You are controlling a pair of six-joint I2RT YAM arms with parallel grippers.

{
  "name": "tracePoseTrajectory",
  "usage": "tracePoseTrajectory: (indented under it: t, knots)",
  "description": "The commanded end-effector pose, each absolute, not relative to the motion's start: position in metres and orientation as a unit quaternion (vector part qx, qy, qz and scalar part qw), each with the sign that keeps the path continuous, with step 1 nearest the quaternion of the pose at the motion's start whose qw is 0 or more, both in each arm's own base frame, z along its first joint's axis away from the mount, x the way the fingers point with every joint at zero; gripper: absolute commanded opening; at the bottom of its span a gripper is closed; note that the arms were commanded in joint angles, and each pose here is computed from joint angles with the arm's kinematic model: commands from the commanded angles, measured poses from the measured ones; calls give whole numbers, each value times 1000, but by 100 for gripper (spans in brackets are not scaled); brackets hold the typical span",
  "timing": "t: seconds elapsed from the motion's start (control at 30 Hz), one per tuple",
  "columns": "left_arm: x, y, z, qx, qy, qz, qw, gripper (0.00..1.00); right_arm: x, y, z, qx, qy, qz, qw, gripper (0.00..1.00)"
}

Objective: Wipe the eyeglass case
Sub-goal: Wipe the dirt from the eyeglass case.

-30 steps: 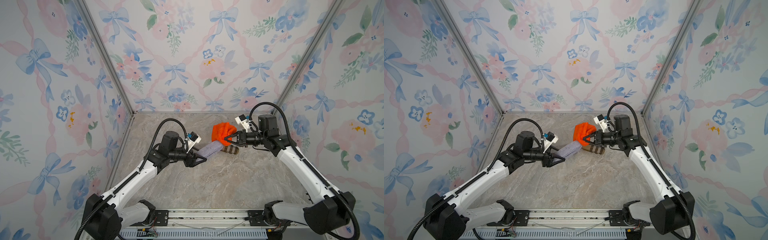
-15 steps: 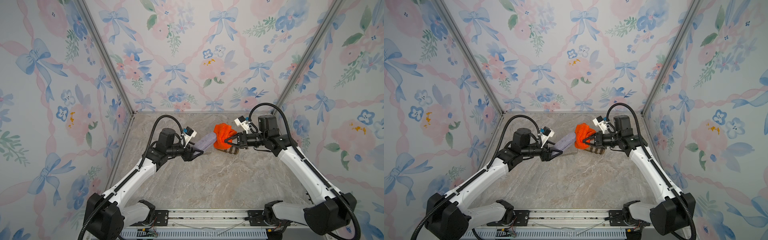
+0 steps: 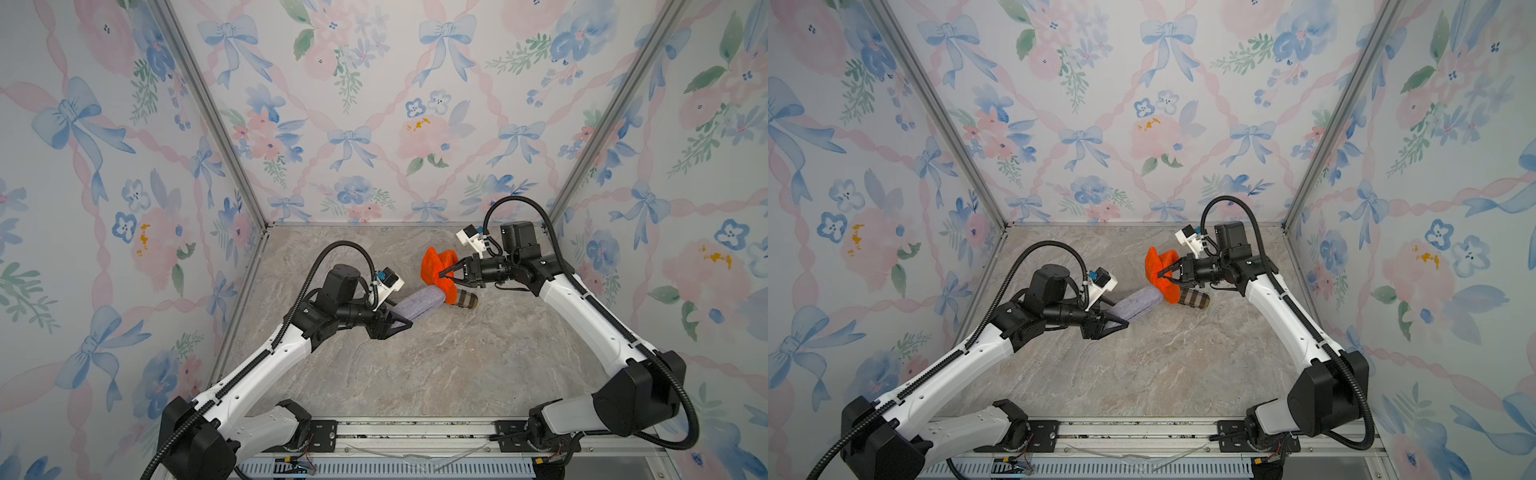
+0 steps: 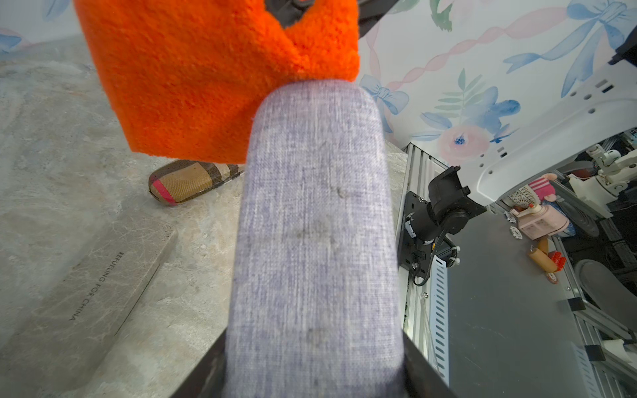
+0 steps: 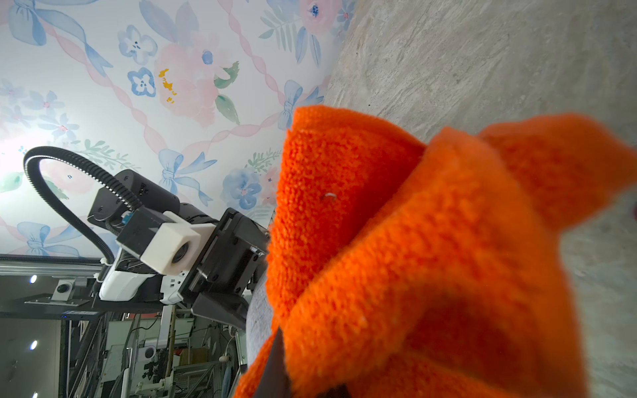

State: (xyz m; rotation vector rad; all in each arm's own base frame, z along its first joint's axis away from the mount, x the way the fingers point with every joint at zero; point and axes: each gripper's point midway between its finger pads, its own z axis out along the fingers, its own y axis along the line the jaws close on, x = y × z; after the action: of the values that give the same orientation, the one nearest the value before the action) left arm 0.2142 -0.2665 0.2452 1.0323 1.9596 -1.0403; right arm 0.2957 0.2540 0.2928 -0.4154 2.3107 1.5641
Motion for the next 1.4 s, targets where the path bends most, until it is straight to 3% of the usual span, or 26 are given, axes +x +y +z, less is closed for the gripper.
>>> tracePoseTrajectory:
  t: [0.0,0.2,0.4,0.67,0.87,1.17,1.37]
  knots:
    - [216,-271,275,425,708,-402,396,10,286,270,284,-167,798,564,135,0]
    - [252,-256,268,383,741,-376,403,10,267,264,295,-175,788,573,139,0]
    - [264,-251,303,344,733,-399,431,10,230,246,309,-177,780,586,134,0]
    - [258,-260,354,282,703,-499,422,10,239,199,339,-135,772,535,315,0]
    - [245,-270,389,220,660,-603,390,11,232,223,385,-173,689,539,454,0]
    - [219,-294,395,221,653,-627,363,11,214,294,418,-254,596,560,517,0]
    - [208,-296,376,220,664,-633,331,11,243,277,438,-246,606,523,547,0]
